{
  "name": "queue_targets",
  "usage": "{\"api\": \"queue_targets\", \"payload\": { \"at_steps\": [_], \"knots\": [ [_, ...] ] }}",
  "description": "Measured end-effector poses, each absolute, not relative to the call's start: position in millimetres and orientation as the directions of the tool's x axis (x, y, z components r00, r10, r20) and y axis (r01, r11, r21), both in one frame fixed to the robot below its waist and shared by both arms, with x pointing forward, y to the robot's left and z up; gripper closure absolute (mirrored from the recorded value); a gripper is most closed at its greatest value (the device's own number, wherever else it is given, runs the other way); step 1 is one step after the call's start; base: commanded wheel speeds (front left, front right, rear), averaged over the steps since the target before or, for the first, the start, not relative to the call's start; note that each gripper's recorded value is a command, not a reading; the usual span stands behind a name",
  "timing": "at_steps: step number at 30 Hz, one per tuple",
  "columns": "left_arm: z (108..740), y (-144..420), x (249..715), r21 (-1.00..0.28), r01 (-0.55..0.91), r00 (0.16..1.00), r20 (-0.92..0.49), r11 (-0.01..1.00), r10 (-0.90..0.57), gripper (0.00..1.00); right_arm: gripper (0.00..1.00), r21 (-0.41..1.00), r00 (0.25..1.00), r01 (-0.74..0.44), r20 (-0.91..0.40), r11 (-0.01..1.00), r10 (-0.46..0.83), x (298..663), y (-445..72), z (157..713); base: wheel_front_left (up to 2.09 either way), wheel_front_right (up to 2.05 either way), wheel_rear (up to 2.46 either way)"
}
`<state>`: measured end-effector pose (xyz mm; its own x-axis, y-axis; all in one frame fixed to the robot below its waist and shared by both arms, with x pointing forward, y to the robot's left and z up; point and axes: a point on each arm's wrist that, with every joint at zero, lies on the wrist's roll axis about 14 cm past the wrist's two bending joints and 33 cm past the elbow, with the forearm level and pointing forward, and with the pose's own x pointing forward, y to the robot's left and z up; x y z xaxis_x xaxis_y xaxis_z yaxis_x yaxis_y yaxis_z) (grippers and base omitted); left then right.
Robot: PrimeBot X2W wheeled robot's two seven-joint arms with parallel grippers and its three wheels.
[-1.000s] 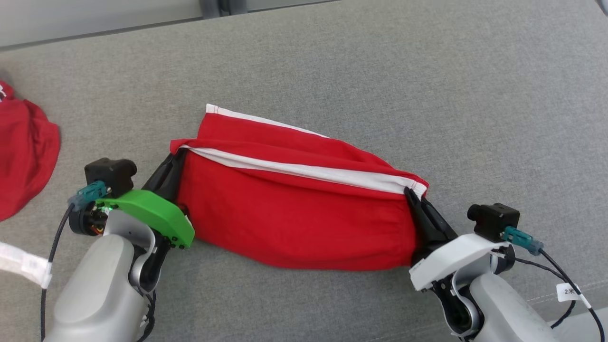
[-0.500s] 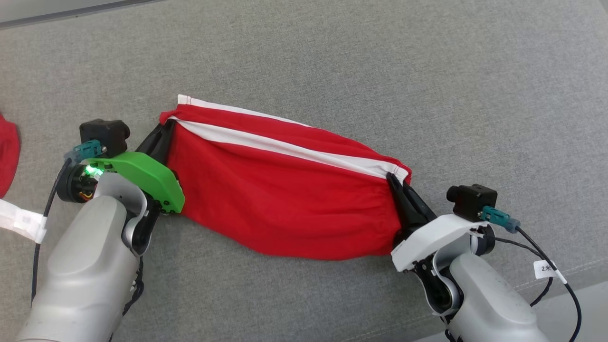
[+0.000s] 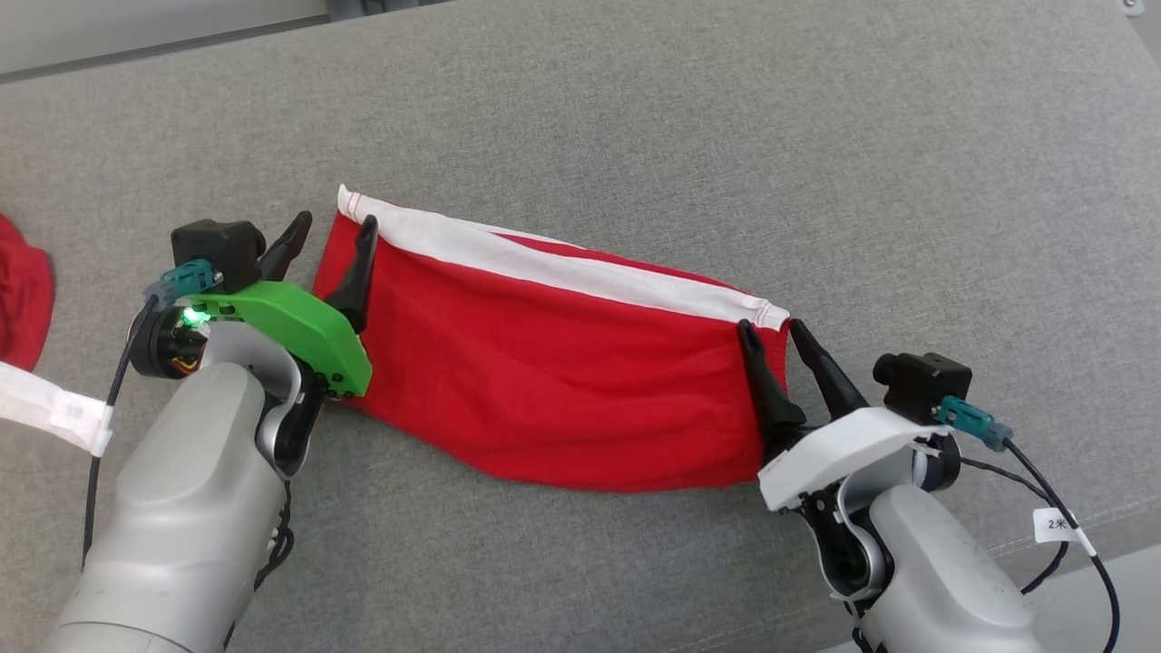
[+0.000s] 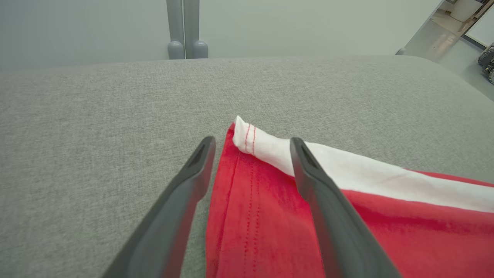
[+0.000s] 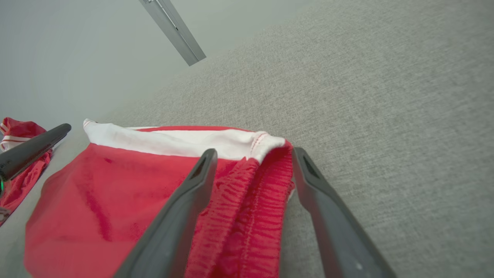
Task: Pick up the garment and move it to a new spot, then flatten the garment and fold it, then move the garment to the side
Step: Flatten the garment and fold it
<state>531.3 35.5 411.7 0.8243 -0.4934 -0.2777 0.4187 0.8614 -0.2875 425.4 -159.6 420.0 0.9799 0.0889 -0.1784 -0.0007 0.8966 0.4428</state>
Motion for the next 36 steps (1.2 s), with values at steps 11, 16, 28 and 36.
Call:
{"api": "queue_targets", "payload": {
  "at_steps": [11, 16, 28, 36],
  "knots": [
    [414.7, 54.3, 499.7, -0.332, 0.383, 0.835, -0.275, 0.862, -0.476, 0.00, 0.00, 0.387, 0.996, 0.027, -0.093, 0.922, 0.011, 403.8, -182.6, 446.1, 0.00, 0.00, 0.00],
    [403.8, 69.0, 479.9, -0.326, 0.358, 0.822, -0.334, 0.875, -0.460, 0.00, 0.00, 0.331, 0.997, 0.052, -0.073, 0.942, -0.030, 388.3, -198.3, 453.5, 0.00, 0.00, 0.00],
    [388.6, 63.3, 464.9, -0.337, 0.325, 0.773, -0.443, 0.884, -0.453, 0.00, 0.00, 0.267, 0.990, 0.129, 0.020, 0.955, -0.139, 371.9, -238.6, 488.6, 0.00, 0.00, 0.00],
    [370.6, 62.0, 462.7, -0.327, 0.307, 0.739, -0.509, 0.894, -0.440, 0.00, 0.00, 0.263, 0.987, 0.141, 0.037, 0.954, -0.156, 368.1, -243.3, 495.7, 0.00, 0.00, 0.00]
  ]
}}
